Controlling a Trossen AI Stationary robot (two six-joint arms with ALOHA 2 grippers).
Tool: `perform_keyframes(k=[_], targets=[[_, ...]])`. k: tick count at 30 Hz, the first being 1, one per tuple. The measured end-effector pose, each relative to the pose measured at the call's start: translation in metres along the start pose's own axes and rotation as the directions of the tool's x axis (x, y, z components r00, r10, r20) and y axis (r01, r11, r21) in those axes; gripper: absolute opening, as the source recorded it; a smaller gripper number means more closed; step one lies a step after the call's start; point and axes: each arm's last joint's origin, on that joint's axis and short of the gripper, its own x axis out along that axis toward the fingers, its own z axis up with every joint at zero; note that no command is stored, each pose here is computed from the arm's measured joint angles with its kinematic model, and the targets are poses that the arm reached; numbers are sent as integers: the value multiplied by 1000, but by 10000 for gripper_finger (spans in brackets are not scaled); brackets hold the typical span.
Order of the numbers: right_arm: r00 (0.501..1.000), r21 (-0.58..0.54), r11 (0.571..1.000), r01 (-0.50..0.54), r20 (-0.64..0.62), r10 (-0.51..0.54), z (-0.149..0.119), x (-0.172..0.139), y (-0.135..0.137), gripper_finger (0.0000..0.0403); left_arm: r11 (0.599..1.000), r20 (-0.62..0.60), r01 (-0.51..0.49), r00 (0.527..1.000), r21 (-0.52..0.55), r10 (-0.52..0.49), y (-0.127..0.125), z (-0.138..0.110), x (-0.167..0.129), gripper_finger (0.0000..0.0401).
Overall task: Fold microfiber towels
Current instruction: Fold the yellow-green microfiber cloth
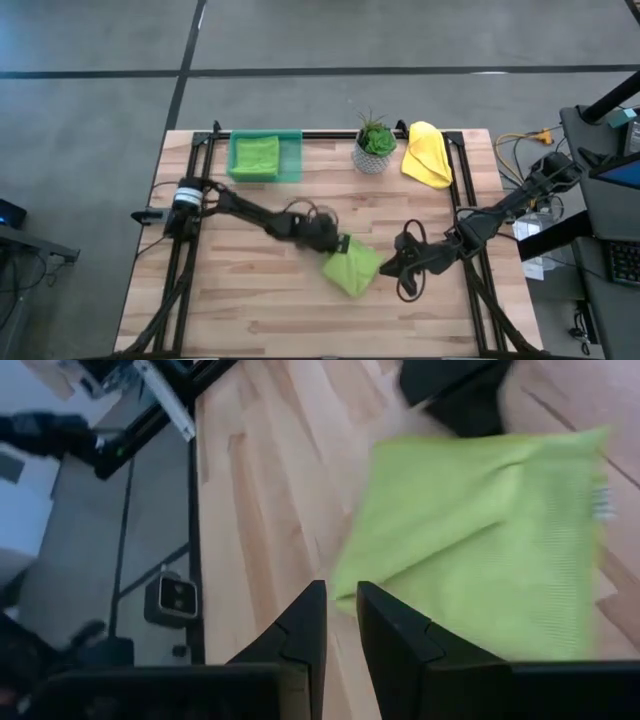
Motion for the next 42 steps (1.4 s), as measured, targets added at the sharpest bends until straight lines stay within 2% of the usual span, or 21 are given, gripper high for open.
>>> perform_keyframes(k=[3, 7, 15, 22, 27, 36, 39, 42], targets=[[1000, -56, 998, -12, -11, 12, -4, -1, 3, 56, 994, 21, -43, 999, -102, 46, 0, -31, -5, 0], [999, -119, 993, 21, -44, -26, -10, 5, -1, 56, 976, 58, -84, 993, -201, 98, 2, -54, -13, 0], [983, -148, 980, 135, -106, -152, -28, 42, -15, 56, 917, 181, -2, 980, -399, 81, -1, -73, -22, 0], [958, -125, 965, 230, -147, -247, -36, 78, -38, 56, 917, 193, 11, 979, -398, 72, -8, -73, -24, 0], [940, -105, 953, 284, -169, -298, -31, 90, -54, 56, 925, 193, 21, 980, -379, 57, -11, -73, -25, 0], [928, -128, 938, 322, -153, -339, -7, 81, -67, 56, 946, 189, 22, 981, -324, 42, -14, -75, -30, 0], [926, -140, 939, 315, -172, -336, -5, 71, -64, 56, 954, 196, 20, 980, -300, 41, -15, -74, -34, 0], [945, -146, 952, 268, -155, -289, -3, 58, -53, 56, 955, 211, 26, 977, -297, 39, -16, -73, -37, 0]])
